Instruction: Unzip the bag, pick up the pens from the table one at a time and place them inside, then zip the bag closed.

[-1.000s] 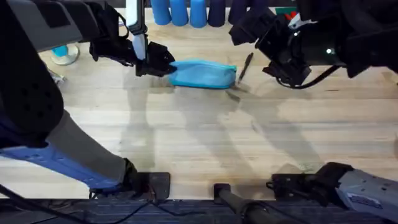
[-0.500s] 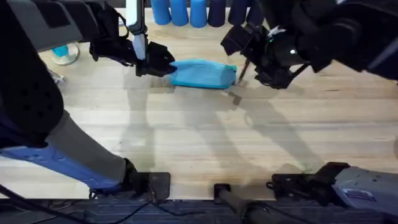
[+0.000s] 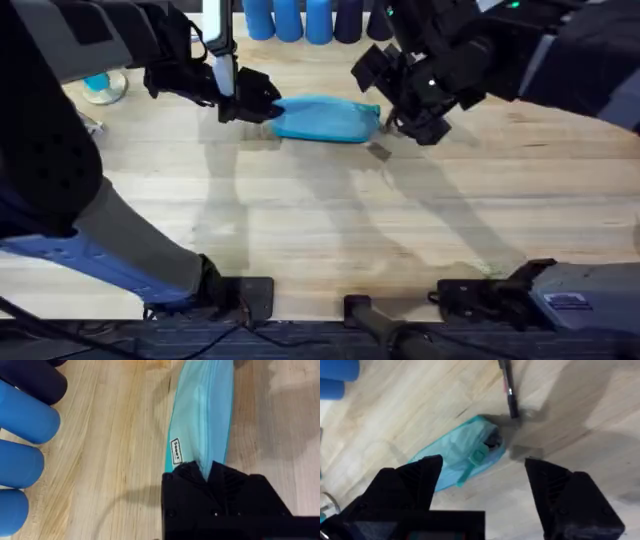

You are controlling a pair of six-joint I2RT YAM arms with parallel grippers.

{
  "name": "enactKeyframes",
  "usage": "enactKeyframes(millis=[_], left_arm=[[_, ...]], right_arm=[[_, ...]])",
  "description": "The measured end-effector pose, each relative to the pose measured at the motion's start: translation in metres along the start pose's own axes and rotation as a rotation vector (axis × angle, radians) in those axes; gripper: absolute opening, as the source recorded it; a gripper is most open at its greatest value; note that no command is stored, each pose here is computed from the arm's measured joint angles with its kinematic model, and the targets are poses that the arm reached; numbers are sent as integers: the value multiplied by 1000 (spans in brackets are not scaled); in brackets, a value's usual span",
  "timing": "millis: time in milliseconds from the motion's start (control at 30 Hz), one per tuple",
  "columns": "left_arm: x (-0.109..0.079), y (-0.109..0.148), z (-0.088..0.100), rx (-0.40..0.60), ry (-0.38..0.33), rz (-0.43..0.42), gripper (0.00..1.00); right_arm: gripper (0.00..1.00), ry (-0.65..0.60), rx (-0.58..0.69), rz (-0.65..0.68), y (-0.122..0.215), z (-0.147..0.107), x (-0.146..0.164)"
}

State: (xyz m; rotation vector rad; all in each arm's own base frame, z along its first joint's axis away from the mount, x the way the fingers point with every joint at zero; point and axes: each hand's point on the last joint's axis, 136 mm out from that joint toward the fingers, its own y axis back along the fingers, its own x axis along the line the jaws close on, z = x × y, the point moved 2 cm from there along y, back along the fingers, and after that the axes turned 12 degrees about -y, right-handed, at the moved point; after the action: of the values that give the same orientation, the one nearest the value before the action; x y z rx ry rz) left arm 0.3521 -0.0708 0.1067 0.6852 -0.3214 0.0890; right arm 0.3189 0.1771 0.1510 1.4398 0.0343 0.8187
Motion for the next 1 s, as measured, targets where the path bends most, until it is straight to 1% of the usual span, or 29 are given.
enactKeyframes(millis=[133, 300, 467, 500, 600, 733, 833, 900, 933, 1000], left_arm=[[0, 0, 0, 0, 0, 0, 42], [0, 0, 0, 0, 0, 0, 42], [0, 0, 0, 0, 0, 0, 42], [0, 0, 0, 0, 0, 0, 42], [0, 0, 0, 0, 0, 0, 42], [0, 0, 0, 0, 0, 0, 42], [0, 0, 0, 0, 0, 0, 42], [0, 0, 0, 0, 0, 0, 42], [0, 0, 0, 0, 0, 0, 42], [0, 0, 0, 0, 0, 0, 42]], right_arm=[[959, -20, 0, 9, -12, -2, 6], [891, -23, 0, 7, -13, -2, 6], [860, -26, 0, 7, -13, -2, 5], [840, -27, 0, 7, -13, -2, 6], [763, -34, 0, 6, -14, -3, 5], [600, -38, 0, -12, -20, -4, 3], [535, -41, 0, -25, -24, -5, 1], [451, -44, 0, -26, -25, -5, 1], [425, -46, 0, -25, -25, -5, 2], [392, -47, 0, -23, -25, -5, 2]])
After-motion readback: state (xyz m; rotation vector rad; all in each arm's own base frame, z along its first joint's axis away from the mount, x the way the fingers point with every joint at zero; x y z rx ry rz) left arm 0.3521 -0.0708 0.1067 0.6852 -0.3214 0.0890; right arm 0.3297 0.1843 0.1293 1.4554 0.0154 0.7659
